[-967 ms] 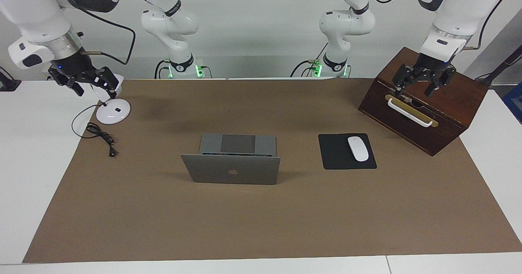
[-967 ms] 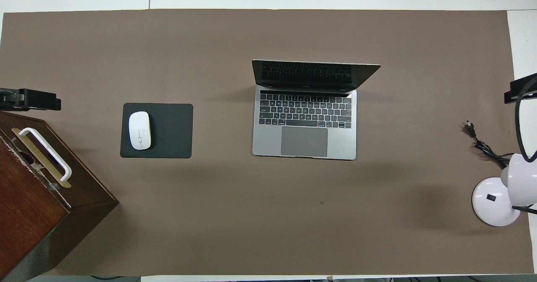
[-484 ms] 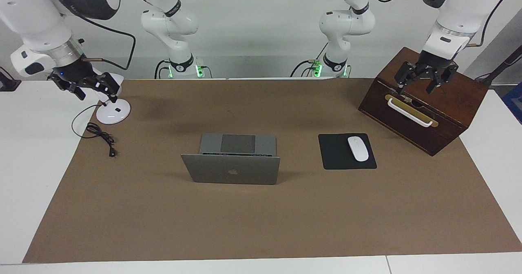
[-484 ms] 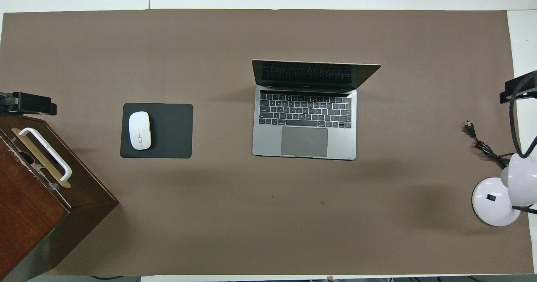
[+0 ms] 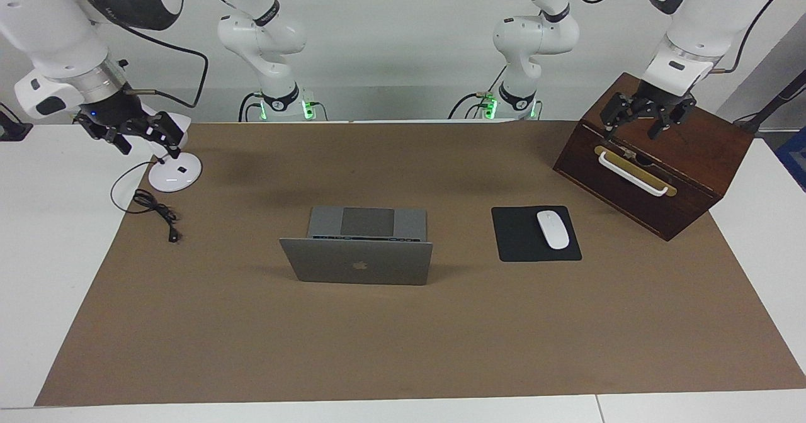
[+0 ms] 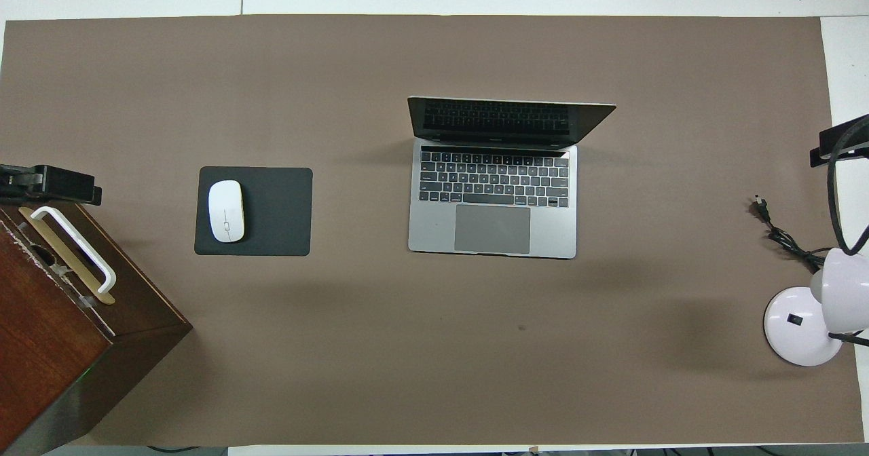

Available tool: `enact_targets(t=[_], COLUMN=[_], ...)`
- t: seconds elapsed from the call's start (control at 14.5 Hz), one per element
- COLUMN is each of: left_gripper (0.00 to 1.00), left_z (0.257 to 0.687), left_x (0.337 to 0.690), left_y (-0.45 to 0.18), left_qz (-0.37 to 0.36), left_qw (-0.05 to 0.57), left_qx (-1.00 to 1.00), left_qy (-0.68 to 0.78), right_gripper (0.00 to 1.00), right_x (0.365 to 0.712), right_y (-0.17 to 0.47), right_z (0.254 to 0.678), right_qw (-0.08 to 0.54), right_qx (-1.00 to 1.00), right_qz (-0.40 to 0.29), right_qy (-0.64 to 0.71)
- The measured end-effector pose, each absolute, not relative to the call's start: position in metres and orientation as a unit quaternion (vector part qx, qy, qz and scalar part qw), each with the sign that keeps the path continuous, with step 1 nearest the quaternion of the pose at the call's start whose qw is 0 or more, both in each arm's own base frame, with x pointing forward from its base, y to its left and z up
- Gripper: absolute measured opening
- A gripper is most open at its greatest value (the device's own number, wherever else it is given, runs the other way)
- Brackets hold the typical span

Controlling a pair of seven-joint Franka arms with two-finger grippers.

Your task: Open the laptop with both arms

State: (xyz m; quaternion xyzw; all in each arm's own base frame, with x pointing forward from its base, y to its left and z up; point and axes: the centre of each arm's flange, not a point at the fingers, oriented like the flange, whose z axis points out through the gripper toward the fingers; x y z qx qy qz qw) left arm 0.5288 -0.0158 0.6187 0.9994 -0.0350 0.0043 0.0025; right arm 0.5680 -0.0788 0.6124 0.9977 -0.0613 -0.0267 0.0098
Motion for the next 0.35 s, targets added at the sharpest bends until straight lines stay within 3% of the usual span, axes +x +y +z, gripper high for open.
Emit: enact_targets(t=[0.35], left_gripper=[1.0], left_z=[0.619], left_x=[0.5287], left_y=[-0.0175], left_qz=[0.004], left_qw=[0.002], left_qx=[0.999], left_qy=[-0.037], right_gripper=[1.0], right_x=[0.568], right_y=[-0.0787], right_z=[0.6124], right_qw=[0.01], right_qx=[0.998], right_qz=[-0.027], right_qy=[-0.061])
